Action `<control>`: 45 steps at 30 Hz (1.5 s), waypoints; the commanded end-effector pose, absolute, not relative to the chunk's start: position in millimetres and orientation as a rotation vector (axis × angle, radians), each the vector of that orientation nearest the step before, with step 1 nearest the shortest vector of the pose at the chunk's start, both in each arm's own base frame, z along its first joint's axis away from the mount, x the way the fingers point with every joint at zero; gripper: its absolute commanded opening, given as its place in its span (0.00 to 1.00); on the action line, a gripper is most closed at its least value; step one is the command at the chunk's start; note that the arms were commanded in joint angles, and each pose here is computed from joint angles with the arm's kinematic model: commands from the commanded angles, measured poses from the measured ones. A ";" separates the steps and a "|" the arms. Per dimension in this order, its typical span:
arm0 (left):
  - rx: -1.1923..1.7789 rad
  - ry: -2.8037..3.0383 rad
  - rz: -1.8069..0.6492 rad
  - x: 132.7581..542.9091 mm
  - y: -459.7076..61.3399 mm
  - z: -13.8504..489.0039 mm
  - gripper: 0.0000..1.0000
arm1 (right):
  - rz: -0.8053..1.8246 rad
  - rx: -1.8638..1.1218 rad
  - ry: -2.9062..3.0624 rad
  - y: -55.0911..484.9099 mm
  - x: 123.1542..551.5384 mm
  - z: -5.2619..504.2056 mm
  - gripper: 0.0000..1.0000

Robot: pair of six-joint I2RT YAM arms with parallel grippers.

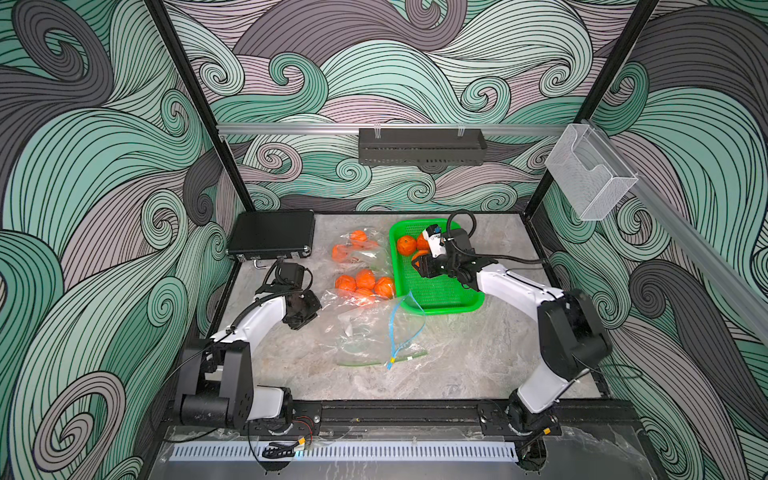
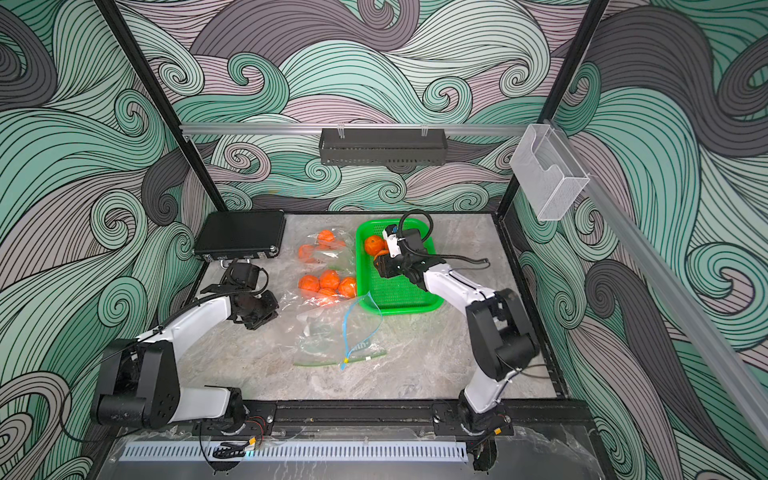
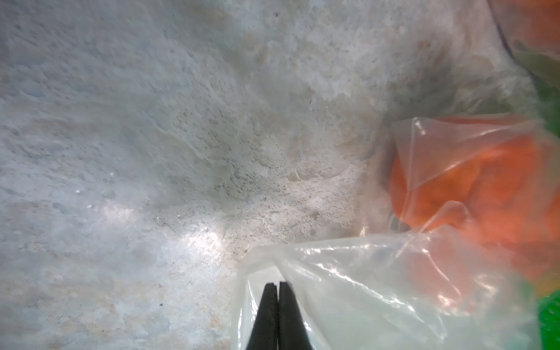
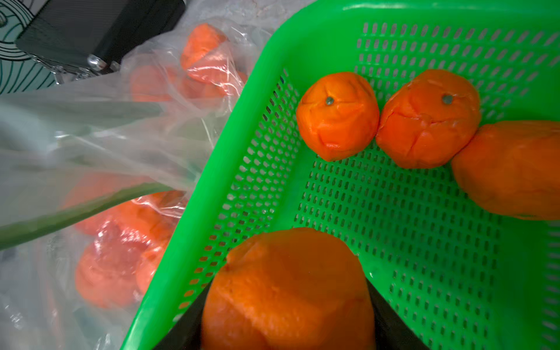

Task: Open the zip-top bag and take out the orange
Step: Place the orange in the basket.

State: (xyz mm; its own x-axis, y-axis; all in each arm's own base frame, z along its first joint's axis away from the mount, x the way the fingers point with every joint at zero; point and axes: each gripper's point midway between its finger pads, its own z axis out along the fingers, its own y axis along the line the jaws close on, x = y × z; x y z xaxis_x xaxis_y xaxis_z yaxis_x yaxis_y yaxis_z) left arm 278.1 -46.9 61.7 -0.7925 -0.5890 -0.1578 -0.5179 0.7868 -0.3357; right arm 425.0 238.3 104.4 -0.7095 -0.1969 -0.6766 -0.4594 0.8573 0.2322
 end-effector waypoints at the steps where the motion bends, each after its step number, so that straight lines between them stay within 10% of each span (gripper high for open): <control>1: -0.865 2.723 -0.356 274.6 -40.5 75.5 0.00 | 0.552 -0.450 2.393 248.9 434.9 98.7 0.62; 14: -0.829 2.698 -0.336 274.7 -37.2 98.5 0.01 | 0.489 -0.471 2.488 260.1 470.6 42.9 0.68; 26: -0.753 2.690 -0.330 270.1 -36.0 133.1 0.57 | 0.435 -0.528 2.423 256.6 475.4 63.3 0.86; 45: 0.339 2.536 -0.825 217.3 -202.7 229.5 0.83 | 0.494 -0.432 2.194 198.8 365.2 180.8 0.90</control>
State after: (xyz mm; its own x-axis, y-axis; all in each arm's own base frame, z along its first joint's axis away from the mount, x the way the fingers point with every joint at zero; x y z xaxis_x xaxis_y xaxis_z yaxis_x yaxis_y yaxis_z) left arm 232.3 -167.3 210.6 -0.9048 -0.0855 -0.4171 0.1670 0.8299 -0.5324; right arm 384.6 208.6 188.8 -0.5852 -0.1479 -0.7973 -0.4718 0.8618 0.1864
